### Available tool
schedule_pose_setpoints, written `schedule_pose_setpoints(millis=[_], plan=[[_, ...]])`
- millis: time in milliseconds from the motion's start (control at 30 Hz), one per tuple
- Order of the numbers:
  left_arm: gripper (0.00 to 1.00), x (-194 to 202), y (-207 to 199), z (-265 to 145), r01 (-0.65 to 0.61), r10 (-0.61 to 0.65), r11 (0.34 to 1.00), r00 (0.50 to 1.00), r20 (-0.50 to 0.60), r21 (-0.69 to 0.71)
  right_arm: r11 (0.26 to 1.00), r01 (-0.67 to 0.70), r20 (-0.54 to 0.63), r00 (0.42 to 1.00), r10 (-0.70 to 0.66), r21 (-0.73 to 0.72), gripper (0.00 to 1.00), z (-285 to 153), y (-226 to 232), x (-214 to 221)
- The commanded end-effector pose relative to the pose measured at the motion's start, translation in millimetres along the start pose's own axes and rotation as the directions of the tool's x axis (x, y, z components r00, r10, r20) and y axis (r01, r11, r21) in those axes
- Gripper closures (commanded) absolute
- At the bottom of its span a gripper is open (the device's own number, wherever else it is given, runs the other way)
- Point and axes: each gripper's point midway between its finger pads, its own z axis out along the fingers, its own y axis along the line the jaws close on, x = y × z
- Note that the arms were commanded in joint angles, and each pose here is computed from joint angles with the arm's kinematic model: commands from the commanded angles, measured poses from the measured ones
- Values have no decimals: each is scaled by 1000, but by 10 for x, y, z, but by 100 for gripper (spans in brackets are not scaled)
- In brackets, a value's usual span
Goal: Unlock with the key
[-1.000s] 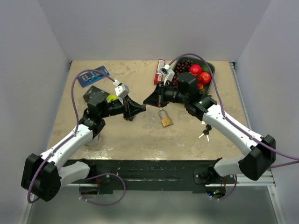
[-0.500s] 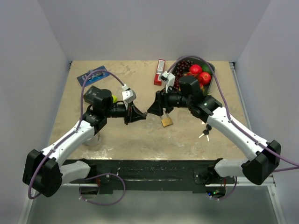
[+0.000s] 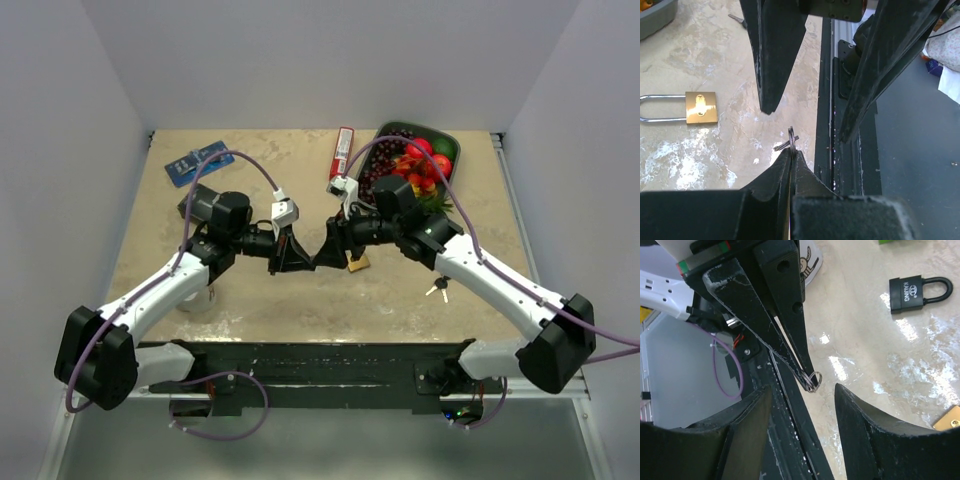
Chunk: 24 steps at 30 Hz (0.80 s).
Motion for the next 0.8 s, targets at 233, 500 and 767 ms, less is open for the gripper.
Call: schedule_pose_setpoints(millis=[233, 500, 767], plan=[[100, -174, -86, 29, -63, 62, 997, 998, 20, 49, 996, 62, 11, 998, -61, -56, 58, 127, 91, -72], [100, -161, -70, 30, -58, 57, 998, 998, 16, 37, 996, 47, -16, 999, -48, -75, 73, 154, 99, -19], [100, -157, -93, 42, -59, 59, 997, 998, 14, 46, 994, 43, -22, 999, -45, -100, 90, 185, 118, 18]])
